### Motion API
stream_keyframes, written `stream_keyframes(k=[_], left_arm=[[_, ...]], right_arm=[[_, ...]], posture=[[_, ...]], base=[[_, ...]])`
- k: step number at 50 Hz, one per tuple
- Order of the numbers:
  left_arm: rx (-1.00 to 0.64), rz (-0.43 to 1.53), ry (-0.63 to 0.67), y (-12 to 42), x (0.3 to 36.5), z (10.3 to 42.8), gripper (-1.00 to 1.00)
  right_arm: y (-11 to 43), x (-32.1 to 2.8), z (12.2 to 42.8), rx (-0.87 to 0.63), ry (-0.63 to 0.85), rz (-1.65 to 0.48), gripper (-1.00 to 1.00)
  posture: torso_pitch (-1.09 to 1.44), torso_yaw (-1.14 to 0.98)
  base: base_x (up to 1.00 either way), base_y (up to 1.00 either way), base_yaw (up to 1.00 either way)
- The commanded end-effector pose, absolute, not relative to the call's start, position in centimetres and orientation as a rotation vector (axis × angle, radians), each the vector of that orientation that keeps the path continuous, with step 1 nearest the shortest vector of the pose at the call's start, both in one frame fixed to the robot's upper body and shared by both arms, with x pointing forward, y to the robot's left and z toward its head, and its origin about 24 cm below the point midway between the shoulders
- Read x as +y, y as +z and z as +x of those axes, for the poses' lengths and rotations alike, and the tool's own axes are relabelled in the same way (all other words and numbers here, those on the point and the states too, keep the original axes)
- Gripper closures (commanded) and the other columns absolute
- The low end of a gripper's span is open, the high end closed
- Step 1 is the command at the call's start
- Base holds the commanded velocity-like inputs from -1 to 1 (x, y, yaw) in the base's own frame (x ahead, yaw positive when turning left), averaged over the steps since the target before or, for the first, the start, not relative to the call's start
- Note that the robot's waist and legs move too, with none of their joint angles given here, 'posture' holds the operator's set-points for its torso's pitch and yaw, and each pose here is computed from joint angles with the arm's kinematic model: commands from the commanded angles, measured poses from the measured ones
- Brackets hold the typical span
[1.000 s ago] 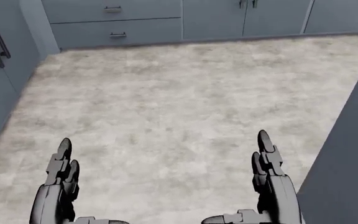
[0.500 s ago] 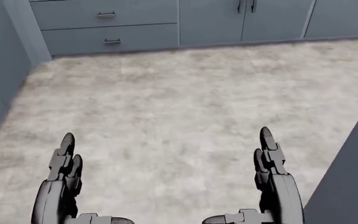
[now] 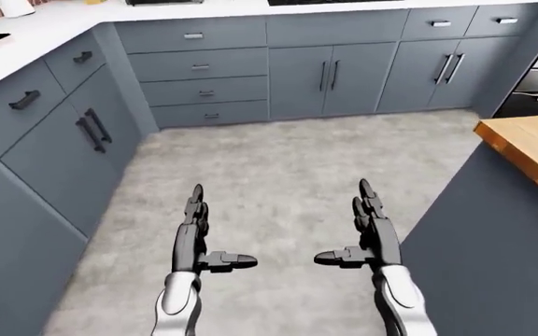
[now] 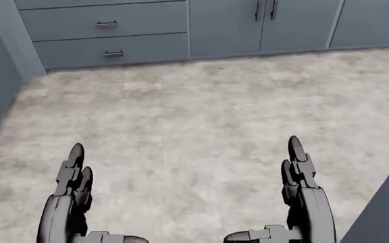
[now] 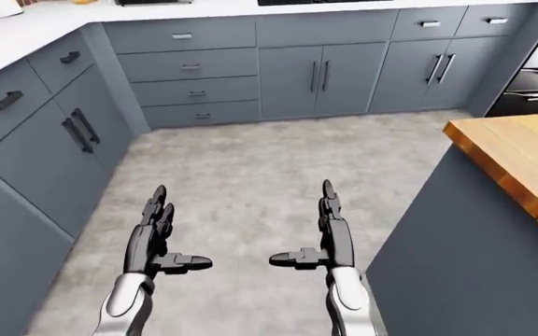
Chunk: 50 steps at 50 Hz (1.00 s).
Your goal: Navigate to the shelves.
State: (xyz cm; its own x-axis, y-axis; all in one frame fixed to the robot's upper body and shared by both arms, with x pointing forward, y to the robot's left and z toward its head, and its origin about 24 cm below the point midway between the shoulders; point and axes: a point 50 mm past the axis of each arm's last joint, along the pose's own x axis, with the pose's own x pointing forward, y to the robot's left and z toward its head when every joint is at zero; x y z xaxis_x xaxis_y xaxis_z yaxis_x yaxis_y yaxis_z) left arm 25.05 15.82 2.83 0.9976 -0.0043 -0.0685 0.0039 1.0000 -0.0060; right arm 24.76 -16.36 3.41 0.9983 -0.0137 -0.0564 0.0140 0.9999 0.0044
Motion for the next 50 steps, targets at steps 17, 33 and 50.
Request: stream_keyframes(k=[17, 33, 50], left_arm=[[0.000, 0.000, 0.000, 4.12, 15.99, 25.40, -1.00], [0.000, 0.000, 0.000, 4.12, 15.99, 25.40, -1.00], [0.000, 0.000, 0.000, 4.12, 15.99, 25.40, -1.00]], right_arm=[[4.79, -15.94, 24.98, -0.017, 0.005, 0.002, -1.00], [4.73, -16.00, 25.05, -0.016, 0.003, 0.006, -1.00], [4.67, -15.98, 25.08, -0.015, 0.006, 0.002, -1.00]], posture=[[0.00, 0.00], [0.00, 0.00], [0.00, 0.00]], base=[[0.20, 0.00, 0.00], [0.20, 0.00, 0.00], [0.20, 0.00, 0.00]])
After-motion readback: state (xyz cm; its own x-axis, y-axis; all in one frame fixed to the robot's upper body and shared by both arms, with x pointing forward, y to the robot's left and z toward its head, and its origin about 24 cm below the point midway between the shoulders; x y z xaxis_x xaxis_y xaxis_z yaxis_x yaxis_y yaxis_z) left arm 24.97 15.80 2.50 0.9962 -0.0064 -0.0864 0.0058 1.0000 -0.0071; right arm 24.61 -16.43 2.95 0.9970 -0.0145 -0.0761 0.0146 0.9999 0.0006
